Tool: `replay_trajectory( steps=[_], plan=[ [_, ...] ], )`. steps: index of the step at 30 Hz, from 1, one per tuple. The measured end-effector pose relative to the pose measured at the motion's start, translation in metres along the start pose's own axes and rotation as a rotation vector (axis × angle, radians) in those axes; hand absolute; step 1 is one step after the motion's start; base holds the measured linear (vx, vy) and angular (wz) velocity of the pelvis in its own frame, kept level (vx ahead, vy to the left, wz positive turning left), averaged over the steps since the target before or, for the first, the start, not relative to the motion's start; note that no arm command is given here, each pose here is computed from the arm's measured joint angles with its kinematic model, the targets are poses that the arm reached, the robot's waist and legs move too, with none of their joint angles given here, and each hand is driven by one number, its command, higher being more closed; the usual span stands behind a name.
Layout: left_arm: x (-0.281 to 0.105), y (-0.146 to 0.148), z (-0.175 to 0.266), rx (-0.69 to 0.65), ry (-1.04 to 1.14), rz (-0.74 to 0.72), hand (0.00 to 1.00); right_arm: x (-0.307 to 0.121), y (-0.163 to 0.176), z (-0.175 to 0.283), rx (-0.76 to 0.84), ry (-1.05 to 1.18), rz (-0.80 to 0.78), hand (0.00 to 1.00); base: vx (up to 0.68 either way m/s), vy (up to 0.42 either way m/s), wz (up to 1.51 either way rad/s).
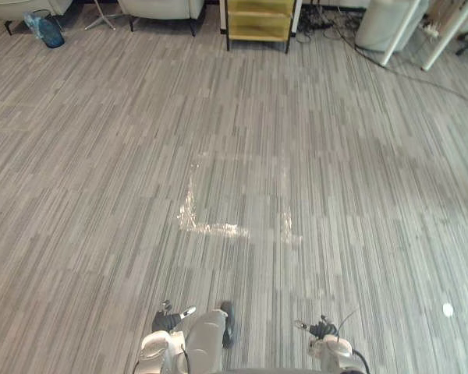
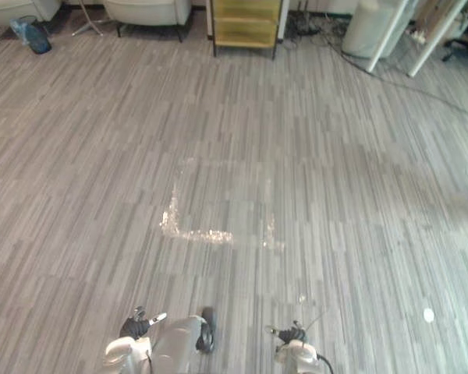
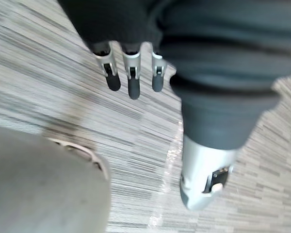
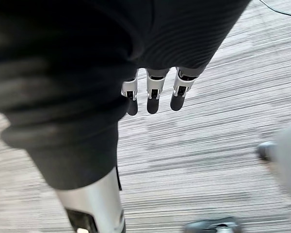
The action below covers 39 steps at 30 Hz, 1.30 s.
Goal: Pick up cushions and gather them together orderly.
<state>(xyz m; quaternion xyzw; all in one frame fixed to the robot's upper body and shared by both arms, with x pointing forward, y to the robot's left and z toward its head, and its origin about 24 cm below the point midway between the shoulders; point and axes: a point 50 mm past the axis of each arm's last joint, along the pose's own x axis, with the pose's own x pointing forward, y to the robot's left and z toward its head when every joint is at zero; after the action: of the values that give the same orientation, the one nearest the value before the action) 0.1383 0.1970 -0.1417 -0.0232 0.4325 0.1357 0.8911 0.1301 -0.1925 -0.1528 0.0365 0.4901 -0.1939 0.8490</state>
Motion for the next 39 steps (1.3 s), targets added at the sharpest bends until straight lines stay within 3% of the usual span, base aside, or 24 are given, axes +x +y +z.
replay_trajectory(
  steps=[14, 17, 21, 39],
  plan=[
    [-0.008, -0.012, -0.032, 0.051, 0.120, -0.043, 0.00, 0.001, -0.017, 0.002, -0.036, -0.022, -0.024, 0.00, 0.61, -0.116, 0.42],
    [-0.008, -0.021, -0.027, -0.028, 0.107, -0.040, 0.00, 0.002, -0.021, 0.010, -0.051, -0.050, -0.037, 0.00, 0.62, -0.242, 0.14],
    [-0.004, -0.016, -0.008, 0.017, 0.025, -0.045, 0.00, 0.000, -0.009, 0.006, 0.000, -0.033, -0.022, 0.00, 0.54, -0.111, -0.12],
    [-0.002, -0.010, -0.010, 0.077, 0.051, -0.048, 0.00, -0.002, -0.002, -0.004, -0.009, -0.008, 0.002, 0.00, 0.45, 0.116, -0.04]
  ],
)
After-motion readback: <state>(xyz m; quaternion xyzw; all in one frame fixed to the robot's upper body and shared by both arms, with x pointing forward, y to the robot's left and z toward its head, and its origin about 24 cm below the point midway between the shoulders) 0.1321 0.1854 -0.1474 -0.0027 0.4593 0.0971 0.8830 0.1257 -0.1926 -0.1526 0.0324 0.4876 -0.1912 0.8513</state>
